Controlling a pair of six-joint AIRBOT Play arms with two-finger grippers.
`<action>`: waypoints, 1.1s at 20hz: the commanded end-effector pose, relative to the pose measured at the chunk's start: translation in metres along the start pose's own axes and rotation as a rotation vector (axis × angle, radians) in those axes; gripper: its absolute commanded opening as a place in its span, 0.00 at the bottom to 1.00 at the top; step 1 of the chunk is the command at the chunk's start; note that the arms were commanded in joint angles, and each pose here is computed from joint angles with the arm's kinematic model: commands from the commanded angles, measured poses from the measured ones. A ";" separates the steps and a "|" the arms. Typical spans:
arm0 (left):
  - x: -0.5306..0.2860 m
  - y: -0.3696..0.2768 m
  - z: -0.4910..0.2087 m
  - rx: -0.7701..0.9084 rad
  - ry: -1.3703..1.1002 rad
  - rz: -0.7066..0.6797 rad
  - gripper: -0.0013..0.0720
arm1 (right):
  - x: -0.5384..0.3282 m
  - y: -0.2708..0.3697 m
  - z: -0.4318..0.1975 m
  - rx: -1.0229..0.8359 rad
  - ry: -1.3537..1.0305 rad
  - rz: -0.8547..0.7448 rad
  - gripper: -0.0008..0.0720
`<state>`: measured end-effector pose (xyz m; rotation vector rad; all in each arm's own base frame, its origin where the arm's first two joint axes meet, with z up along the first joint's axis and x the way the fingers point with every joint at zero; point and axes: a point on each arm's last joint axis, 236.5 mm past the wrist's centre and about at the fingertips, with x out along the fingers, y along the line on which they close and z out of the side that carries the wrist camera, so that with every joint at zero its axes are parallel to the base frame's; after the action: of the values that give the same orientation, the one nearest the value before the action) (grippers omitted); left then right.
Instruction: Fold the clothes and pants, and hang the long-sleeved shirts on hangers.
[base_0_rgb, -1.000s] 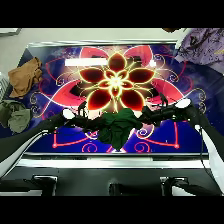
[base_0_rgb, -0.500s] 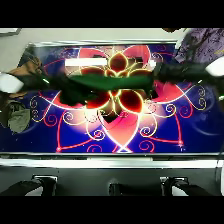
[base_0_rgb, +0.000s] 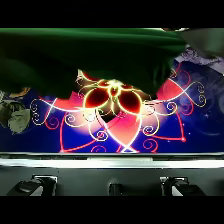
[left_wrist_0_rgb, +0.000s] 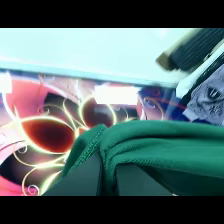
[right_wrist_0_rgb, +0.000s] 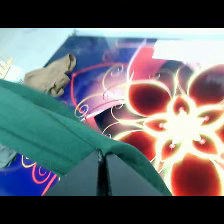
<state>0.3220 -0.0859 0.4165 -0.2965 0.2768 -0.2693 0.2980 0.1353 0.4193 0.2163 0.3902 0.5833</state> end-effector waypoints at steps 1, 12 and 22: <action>-0.044 -0.001 -0.007 -0.030 0.018 0.024 0.04 | -0.048 0.014 -0.005 0.001 -0.035 -0.076 0.05; 0.137 0.106 -0.279 -0.169 0.854 0.259 0.04 | 0.161 -0.160 -0.192 0.512 0.702 -0.198 0.05; 0.239 0.176 -0.408 -0.221 1.066 0.343 0.37 | 0.304 -0.262 -0.298 0.762 0.654 -0.246 0.05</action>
<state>0.4438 -0.0987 -0.0533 -0.2749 1.3971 -0.0404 0.5177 0.1194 -0.0015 0.6444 1.2874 0.2355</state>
